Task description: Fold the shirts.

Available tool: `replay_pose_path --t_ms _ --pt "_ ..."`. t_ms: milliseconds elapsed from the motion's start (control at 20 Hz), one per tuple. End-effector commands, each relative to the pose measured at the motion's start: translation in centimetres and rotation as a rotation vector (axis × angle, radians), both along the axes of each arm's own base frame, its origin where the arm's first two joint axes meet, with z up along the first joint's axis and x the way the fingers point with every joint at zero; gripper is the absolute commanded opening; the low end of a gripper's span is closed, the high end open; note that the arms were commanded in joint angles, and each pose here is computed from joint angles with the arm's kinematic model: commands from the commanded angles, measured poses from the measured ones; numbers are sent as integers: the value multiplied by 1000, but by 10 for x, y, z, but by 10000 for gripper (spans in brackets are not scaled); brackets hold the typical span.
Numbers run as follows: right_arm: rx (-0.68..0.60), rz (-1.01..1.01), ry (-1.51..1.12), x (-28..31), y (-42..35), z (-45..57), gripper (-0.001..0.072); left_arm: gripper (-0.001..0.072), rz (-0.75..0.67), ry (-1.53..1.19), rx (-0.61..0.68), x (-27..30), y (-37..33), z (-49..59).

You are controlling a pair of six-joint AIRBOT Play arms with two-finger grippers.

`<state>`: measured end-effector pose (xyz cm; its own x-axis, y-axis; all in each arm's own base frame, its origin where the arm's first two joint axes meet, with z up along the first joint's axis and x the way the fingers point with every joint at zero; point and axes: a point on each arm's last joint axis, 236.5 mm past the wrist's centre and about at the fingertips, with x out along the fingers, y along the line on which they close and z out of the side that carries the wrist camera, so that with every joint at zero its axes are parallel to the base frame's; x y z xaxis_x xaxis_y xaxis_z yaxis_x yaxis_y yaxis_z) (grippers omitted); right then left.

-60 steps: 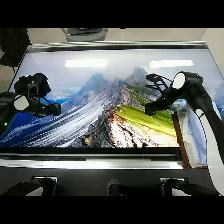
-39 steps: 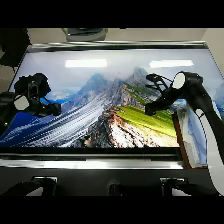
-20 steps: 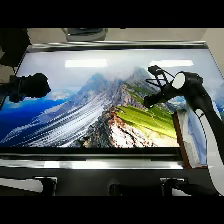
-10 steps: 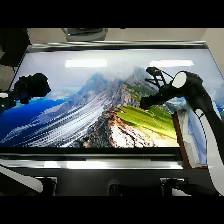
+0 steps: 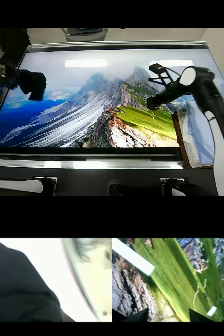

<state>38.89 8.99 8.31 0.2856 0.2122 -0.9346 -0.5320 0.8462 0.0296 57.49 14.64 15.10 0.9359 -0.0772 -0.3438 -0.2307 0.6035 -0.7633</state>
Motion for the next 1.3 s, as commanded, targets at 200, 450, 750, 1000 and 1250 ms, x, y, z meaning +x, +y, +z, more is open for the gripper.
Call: replay_pose_path --t_ms 200,450,750,1000,1250 --pt "-111 -60 -293 -59 -44 124 597 28 -625 -225 384 -194 -230 190" --pt "-105 -87 -228 -130 -53 141 597 28 -1017 -66 355 -299 -335 122" --pt "-94 -131 -167 -152 -56 137 589 28 -1399 222 292 -328 -438 4" --pt "-98 -129 -144 -124 -52 123 589 720 -1527 447 269 -317 -500 -95" --pt "-72 65 56 -97 -22 58 624 693 -1340 603 550 -242 -368 -80"
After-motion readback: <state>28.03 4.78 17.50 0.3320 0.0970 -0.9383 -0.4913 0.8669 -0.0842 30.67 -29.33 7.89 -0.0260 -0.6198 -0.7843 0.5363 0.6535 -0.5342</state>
